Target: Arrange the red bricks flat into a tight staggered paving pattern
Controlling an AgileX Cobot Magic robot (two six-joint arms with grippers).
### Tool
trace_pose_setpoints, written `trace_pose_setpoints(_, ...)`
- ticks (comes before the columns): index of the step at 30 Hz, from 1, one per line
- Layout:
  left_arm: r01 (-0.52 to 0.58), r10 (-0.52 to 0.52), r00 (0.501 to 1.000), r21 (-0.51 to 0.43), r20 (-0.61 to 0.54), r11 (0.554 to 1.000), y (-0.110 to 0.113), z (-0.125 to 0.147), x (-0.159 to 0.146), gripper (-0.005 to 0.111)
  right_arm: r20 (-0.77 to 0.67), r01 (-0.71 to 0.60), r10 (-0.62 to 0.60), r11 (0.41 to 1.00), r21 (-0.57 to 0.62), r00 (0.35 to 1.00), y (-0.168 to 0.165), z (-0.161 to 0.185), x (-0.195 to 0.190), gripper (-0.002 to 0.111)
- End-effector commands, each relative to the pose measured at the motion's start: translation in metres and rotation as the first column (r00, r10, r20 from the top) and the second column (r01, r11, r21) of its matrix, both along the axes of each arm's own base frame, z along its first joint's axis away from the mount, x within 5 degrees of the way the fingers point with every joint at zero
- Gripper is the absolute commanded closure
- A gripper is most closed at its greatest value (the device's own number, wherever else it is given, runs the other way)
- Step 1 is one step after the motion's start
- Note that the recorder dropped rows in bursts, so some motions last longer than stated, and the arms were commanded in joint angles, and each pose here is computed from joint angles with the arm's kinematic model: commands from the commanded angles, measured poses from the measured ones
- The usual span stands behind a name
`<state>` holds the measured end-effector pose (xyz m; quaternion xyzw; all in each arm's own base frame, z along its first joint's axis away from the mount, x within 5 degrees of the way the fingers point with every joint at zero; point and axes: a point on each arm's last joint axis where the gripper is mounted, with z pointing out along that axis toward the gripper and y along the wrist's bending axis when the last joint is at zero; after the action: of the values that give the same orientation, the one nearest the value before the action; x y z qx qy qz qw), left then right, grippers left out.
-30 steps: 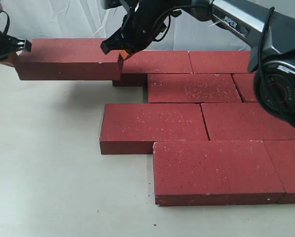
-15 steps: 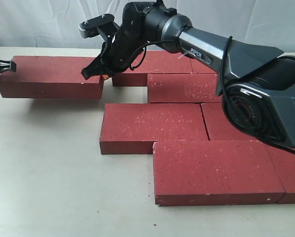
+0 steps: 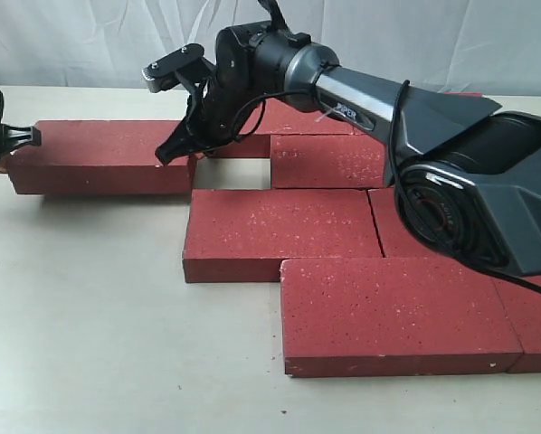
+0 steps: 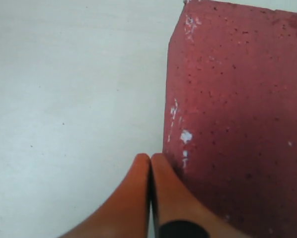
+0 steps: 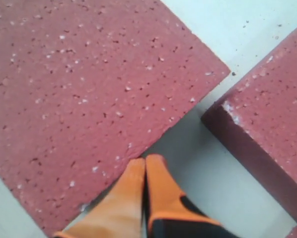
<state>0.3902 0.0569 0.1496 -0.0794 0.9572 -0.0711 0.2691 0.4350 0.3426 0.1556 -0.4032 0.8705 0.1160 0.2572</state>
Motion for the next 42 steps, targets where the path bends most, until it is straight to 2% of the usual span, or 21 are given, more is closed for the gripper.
trace_pose_setpoints(1,-0.016,0.016,1.000,-0.024,0.006,1.000,-0.005,0.000,0.001,0.107,-0.025,-0.010,0.010,1.000,-0.010,1.000,0.004,-0.001,-0.006,0.109)
trace_pose_setpoints(5,-0.020,0.020,1.000,-0.014,0.008,1.000,-0.001,0.000,0.000,0.107,-0.004,0.016,-0.017,0.998,-0.068,1.000,-0.005,-0.002,0.000,0.109)
trace_pose_setpoints(12,-0.056,0.056,0.998,-0.009,0.006,0.998,0.015,0.000,-0.003,0.107,-0.037,0.084,-0.086,0.994,-0.074,0.996,-0.021,0.000,0.008,0.109)
trace_pose_setpoints(15,-0.066,0.066,0.998,-0.023,0.006,0.998,0.015,0.000,-0.003,0.107,-0.078,0.089,-0.088,0.996,0.004,0.993,-0.016,0.008,0.005,0.109)
trace_pose_setpoints(19,-0.056,0.056,0.998,-0.028,0.014,0.998,0.013,0.001,-0.002,0.107,-0.114,-0.052,0.073,0.983,0.175,0.991,0.002,0.021,-0.008,0.109)
trace_pose_setpoints(22,-0.083,0.084,0.996,-0.049,0.023,0.995,0.013,-0.004,0.001,0.107,-0.095,-0.106,0.132,0.965,0.239,0.987,0.013,0.025,-0.013,0.109)
trace_pose_setpoints(24,-0.121,0.123,0.992,-0.085,0.020,0.989,0.013,-0.011,0.003,0.107,-0.078,-0.100,0.122,0.965,0.244,0.989,0.016,0.021,-0.012,0.109)
trace_pose_setpoints(31,-0.104,0.110,0.994,-0.159,0.030,0.982,0.008,-0.028,0.008,0.107,-0.011,-0.064,0.069,0.960,0.271,0.998,0.018,0.012,-0.002,0.109)
trace_pose_setpoints(42,-0.074,0.084,0.995,-0.170,0.052,0.983,0.006,-0.026,0.010,0.107,-0.016,-0.051,0.055,0.982,0.182,0.998,0.014,-0.017,0.002,0.109)
